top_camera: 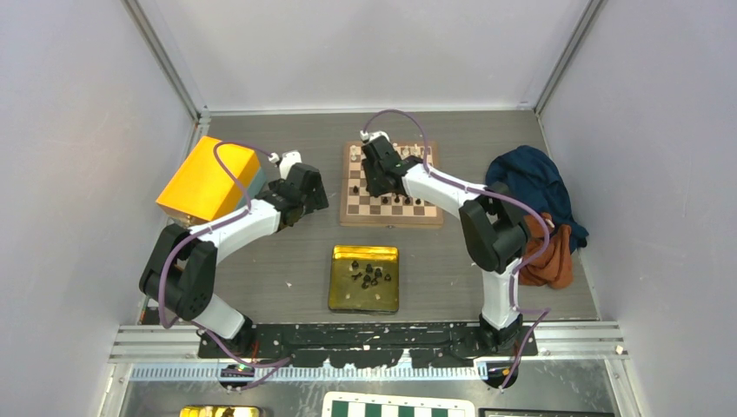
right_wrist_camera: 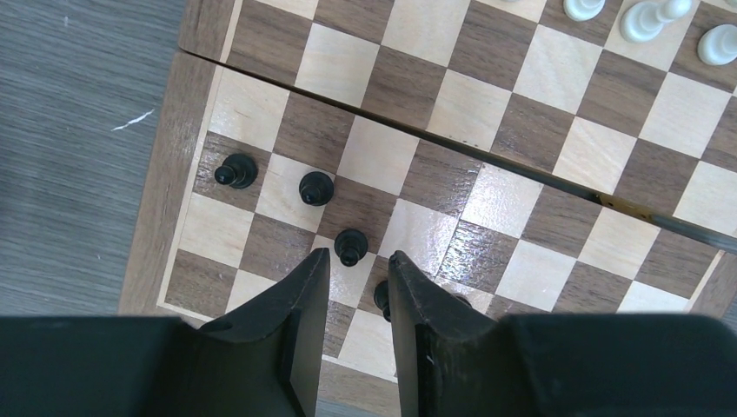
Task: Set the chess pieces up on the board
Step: Pick up the chess piece from the chessboard.
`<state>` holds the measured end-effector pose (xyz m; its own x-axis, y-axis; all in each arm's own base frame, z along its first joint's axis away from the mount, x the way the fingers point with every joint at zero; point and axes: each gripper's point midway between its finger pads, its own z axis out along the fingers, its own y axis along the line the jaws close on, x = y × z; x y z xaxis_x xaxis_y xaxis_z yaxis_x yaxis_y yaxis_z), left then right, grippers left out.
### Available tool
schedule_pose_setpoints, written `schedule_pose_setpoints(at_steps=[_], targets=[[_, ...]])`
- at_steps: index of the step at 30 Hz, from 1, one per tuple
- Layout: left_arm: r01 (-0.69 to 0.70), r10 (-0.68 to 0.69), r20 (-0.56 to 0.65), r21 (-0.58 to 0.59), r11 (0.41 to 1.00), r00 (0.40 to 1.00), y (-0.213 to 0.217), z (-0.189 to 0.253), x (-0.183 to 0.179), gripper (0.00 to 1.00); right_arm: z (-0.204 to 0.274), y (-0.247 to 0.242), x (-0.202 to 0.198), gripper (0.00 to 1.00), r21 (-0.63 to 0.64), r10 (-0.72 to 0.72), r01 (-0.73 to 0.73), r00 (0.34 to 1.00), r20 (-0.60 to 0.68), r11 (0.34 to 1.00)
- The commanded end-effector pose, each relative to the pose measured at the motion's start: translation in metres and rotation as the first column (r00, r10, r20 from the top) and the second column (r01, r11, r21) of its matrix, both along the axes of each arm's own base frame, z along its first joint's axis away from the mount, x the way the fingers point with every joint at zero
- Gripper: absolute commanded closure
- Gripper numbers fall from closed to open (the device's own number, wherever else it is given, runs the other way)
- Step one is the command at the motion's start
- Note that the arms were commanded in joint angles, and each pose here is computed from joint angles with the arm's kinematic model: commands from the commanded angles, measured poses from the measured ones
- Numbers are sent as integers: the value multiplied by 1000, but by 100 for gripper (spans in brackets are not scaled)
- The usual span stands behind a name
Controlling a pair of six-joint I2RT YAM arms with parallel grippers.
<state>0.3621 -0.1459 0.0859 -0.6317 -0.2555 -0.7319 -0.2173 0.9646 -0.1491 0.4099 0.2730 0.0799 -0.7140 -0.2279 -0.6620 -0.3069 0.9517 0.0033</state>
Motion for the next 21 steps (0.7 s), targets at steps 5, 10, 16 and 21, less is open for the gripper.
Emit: schedule_pose_setpoints(at_steps=[5,10,16,21], targets=[[-18,21,92,-30,999,996,-4,27,14,18,13,14,12,62,26,22,-23,999,40,999],[-19,21,91,-26,999,996,-4,26,14,18,9,15,12,63,27,23,-24,999,37,999],[-19,22,92,-25,1000,995,-3,26,15,18,7,16,13,64,28,25,-26,999,35,999],[-19,21,90,-23,1000,996,-4,24,15,18,4,17,13,66,26,28,-29,999,29,999]])
